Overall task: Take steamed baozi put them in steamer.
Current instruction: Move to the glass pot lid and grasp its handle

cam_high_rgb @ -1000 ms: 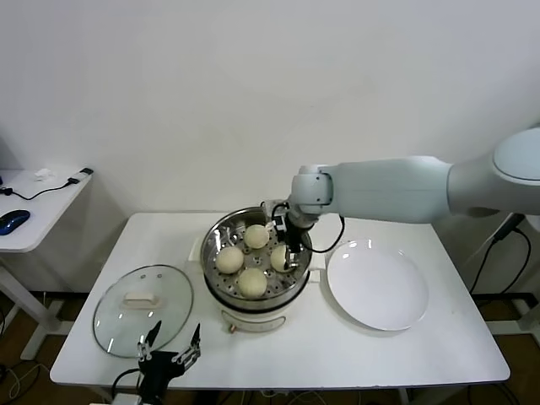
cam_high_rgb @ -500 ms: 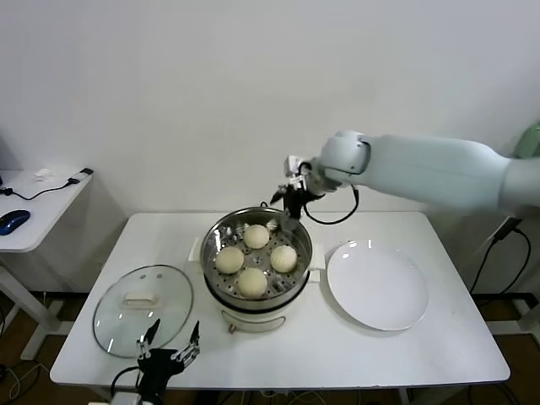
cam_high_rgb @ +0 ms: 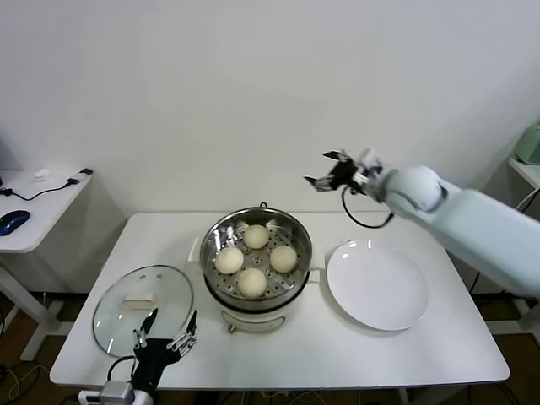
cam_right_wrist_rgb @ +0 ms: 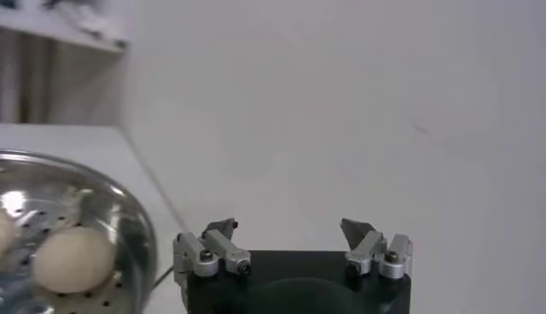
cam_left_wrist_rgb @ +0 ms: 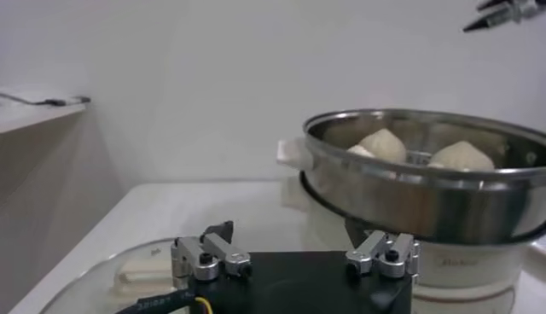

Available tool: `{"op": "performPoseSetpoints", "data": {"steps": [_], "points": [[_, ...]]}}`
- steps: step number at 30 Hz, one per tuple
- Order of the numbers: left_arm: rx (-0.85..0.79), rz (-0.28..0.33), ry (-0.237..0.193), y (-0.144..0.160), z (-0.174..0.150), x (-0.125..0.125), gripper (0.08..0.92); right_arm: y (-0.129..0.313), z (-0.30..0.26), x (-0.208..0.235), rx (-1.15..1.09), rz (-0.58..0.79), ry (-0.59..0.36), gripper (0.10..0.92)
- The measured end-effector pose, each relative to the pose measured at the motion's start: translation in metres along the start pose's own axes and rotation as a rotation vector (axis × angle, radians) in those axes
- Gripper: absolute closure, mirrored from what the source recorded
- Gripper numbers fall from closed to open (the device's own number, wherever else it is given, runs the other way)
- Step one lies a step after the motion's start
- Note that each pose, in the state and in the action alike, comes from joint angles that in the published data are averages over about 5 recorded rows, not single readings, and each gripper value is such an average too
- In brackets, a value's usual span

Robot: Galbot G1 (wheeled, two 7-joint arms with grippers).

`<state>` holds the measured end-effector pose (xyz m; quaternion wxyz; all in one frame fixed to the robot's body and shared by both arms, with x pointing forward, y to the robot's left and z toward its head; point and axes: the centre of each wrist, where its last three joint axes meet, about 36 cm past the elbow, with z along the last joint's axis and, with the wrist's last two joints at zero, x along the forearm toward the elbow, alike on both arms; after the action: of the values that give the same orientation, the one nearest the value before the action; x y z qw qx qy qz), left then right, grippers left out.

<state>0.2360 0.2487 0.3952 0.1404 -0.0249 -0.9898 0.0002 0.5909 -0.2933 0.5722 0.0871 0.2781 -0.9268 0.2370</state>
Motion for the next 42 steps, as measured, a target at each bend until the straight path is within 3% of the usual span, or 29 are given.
{"op": "performPoseSetpoints", "data": {"steps": [10, 14, 22, 28, 32, 42], "points": [[-0.019, -0.006, -0.042, 0.008, -0.002, -0.008, 0.177, 0.029, 0.104, 0.060, -0.213, 0.212, -0.115, 0.200], [-0.058, -0.035, -0.085, 0.014, 0.002, -0.012, 0.177, 0.054, 0.151, 0.084, -0.284, 0.284, -0.141, 0.200], [-0.211, -0.128, -0.206, 0.030, 0.015, -0.020, 0.177, 0.139, 0.240, 0.128, -0.395, 0.362, -0.105, 0.200], [-0.473, -0.260, -0.275, 0.047, 0.032, -0.028, 0.177, 0.192, 0.271, 0.147, -0.443, 0.429, -0.075, 0.200], [-0.732, -0.312, -0.272, 0.060, 0.053, -0.029, 0.177, 0.213, 0.278, 0.150, -0.454, 0.469, -0.058, 0.200], [-1.243, -0.331, -0.194, 0.094, 0.101, -0.039, 0.177, 0.246, 0.279, 0.153, -0.453, 0.521, -0.011, 0.200]]}}
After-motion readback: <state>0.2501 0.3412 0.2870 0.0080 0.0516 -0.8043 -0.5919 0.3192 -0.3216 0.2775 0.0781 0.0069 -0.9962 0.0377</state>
